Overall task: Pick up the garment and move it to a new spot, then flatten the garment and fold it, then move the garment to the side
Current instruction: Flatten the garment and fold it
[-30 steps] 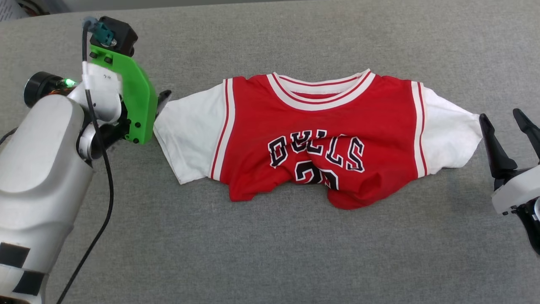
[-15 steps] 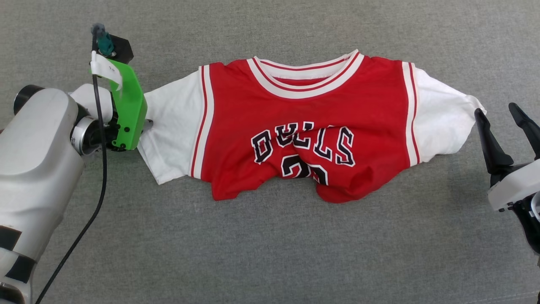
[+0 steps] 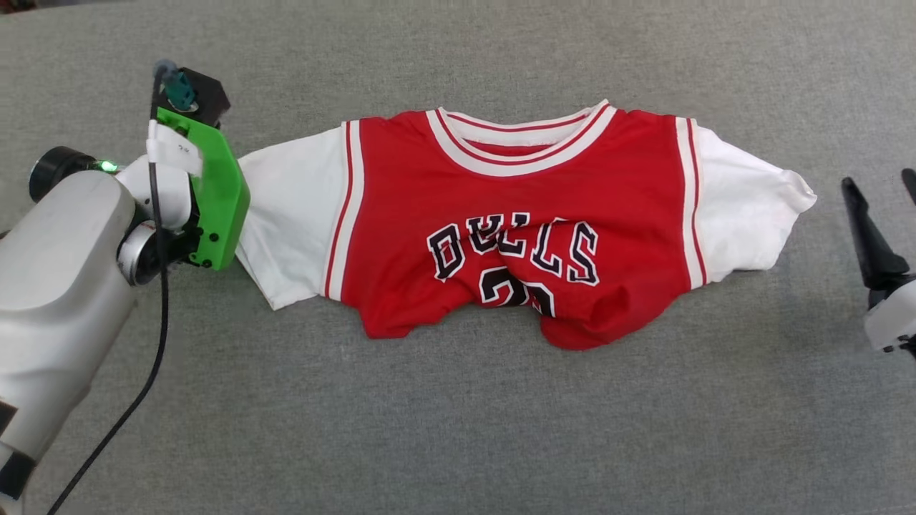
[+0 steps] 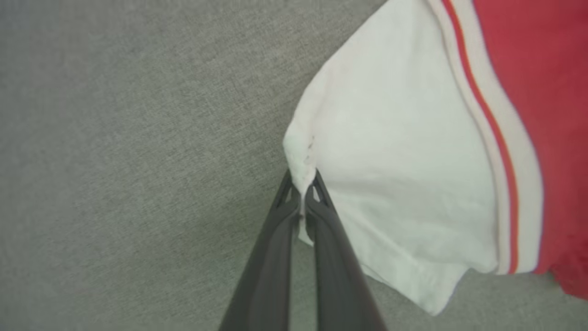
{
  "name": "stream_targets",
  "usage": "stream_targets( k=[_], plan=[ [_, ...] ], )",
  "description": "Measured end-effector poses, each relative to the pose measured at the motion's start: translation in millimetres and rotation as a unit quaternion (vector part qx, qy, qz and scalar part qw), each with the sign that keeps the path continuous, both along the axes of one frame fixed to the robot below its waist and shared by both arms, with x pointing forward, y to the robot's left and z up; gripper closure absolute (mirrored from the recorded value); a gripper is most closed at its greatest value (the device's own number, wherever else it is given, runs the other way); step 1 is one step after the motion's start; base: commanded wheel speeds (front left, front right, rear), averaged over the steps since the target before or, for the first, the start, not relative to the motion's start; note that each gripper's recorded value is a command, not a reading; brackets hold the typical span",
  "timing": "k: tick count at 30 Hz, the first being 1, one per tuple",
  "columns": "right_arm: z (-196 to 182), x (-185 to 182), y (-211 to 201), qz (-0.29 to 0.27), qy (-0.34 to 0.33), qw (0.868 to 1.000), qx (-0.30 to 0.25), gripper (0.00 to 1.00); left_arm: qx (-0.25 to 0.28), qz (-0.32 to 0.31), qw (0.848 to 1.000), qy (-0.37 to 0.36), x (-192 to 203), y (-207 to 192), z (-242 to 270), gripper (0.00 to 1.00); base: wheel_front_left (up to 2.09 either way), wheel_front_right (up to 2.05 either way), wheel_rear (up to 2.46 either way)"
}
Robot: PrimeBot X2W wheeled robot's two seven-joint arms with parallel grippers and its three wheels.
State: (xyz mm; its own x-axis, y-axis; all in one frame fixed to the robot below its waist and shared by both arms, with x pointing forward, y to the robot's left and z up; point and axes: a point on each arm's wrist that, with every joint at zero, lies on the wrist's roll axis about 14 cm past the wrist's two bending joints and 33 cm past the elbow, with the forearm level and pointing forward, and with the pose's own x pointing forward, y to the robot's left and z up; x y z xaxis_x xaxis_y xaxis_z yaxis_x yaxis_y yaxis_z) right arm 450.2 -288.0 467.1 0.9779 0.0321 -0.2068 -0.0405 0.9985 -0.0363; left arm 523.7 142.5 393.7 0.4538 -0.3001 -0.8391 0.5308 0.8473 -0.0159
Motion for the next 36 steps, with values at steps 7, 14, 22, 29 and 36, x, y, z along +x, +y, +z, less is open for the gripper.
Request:
stream_targets(
  k=[7, 14, 22, 29, 36],
  plan=[
    [44.8, 19.2, -14.9, 0.012, -0.024, 0.999, -0.039, 0.00, -0.014, 0.010, 0.997, -0.071, 0.7, 21.0, 37.3, 1.00, 0.00, 0.00, 0.00],
    [49.3, 46.3, 9.2, 0.073, 0.060, 0.994, -0.049, 0.00, -0.024, 0.001, 0.994, -0.109, -7.0, 26.8, 53.1, 1.00, 0.00, 0.00, 0.00],
    [-6.3, 50.0, 23.5, 0.104, 0.275, 0.954, -0.057, 0.00, -0.034, -0.015, 0.992, -0.118, -8.0, 14.0, 47.2, 1.00, 0.00, 0.00, 0.00],
    [-52.0, 54.8, 31.5, 0.107, 0.359, 0.925, -0.066, 0.00, -0.036, -0.022, 0.992, -0.123, -3.4, 10.0, 40.4, 1.00, 0.00, 0.00, 0.00],
    [-99.1, 49.0, 49.7, 0.113, 0.407, 0.905, -0.041, 0.00, -0.037, -0.021, 0.992, -0.121, 0.7, 12.1, 31.5, 1.00, 0.00, 0.00, 0.00]
  ],
)
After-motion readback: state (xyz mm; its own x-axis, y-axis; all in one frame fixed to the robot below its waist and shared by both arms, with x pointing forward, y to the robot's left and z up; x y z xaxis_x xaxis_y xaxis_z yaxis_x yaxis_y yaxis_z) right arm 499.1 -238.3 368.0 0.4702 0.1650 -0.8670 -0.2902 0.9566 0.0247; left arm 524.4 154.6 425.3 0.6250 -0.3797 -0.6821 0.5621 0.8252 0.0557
